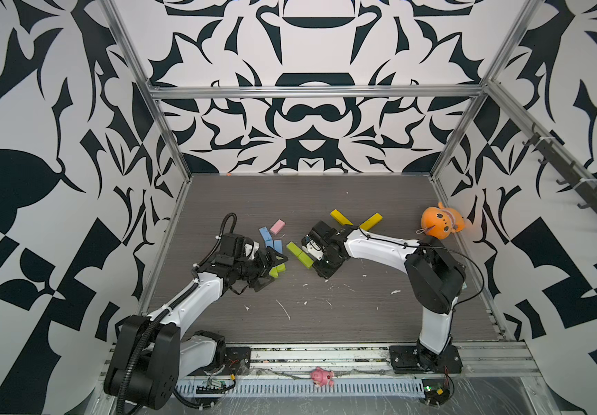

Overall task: Assemble the letter v with building blocks
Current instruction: Assemble the building block at the center of the board.

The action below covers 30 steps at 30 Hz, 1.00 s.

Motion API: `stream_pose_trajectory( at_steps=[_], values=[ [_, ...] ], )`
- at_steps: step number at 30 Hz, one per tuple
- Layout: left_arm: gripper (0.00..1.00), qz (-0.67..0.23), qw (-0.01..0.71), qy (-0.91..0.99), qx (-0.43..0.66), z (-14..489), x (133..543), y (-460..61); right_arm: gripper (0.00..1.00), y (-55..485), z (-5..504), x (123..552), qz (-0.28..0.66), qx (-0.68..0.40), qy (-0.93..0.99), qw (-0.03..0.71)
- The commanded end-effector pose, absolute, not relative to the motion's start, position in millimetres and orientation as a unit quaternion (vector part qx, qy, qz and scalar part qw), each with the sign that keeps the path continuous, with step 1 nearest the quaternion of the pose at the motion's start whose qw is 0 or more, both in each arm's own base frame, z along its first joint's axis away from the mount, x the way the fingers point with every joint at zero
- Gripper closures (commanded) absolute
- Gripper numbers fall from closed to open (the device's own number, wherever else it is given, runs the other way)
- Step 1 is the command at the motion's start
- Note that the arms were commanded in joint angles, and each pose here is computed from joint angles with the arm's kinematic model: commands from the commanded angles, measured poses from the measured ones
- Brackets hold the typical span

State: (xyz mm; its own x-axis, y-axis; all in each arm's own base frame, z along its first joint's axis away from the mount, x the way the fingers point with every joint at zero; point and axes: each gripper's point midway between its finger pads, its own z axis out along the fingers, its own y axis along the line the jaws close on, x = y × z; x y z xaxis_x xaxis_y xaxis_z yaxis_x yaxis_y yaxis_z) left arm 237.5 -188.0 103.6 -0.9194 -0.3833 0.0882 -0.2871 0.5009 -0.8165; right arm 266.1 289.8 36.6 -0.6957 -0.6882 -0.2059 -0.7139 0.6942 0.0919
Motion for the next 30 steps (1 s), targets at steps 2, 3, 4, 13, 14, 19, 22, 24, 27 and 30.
stream_pose_trajectory(
  at_steps=[2, 3, 4, 13, 14, 19, 22, 24, 27, 30],
  values=[
    [0.00, -0.466, 0.045, 0.863, -0.189, 102.9, 233.2, -188.5, 0.66, 297.8, 45.5, 264.3, 0.097, -0.387, 0.913, 0.090],
    [0.00, -0.466, 0.044, 0.863, -0.190, 102.4, 233.7, -188.6, 0.64, 296.8, 43.8, 264.3, 0.095, -0.385, 0.914, 0.090],
    [0.01, -0.466, 0.044, 0.863, -0.190, 102.3, 234.2, -188.8, 0.63, 295.4, 42.1, 264.6, 0.091, -0.383, 0.915, 0.089],
    [0.01, -0.465, 0.045, 0.863, -0.189, 104.8, 235.9, -188.7, 0.54, 289.6, 34.6, 262.8, 0.079, -0.379, 0.918, 0.086],
    [0.01, -0.465, 0.044, 0.864, -0.190, 103.5, 235.4, -188.6, 0.54, 289.8, 34.4, 263.0, 0.080, -0.379, 0.918, 0.086],
    [0.01, -0.464, 0.043, 0.864, -0.192, 101.1, 233.5, -187.9, 0.52, 291.0, 30.1, 264.1, 0.079, -0.384, 0.916, 0.088],
    [0.01, -0.463, 0.043, 0.864, -0.192, 100.8, 232.4, -187.3, 0.48, 290.2, 27.1, 266.0, 0.073, -0.387, 0.915, 0.087],
    [0.01, -0.463, 0.043, 0.864, -0.192, 100.6, 232.4, -187.3, 0.47, 291.0, 25.1, 266.5, 0.070, -0.391, 0.914, 0.085],
    [0.01, -0.462, 0.042, 0.865, -0.193, 99.8, 232.3, -187.3, 0.47, 291.1, 22.7, 266.1, 0.068, -0.392, 0.914, 0.082],
    [0.01, -0.462, 0.043, 0.865, -0.192, 100.3, 233.0, -187.3, 0.52, 291.2, 21.9, 265.2, 0.065, -0.394, 0.913, 0.082]
  ],
)
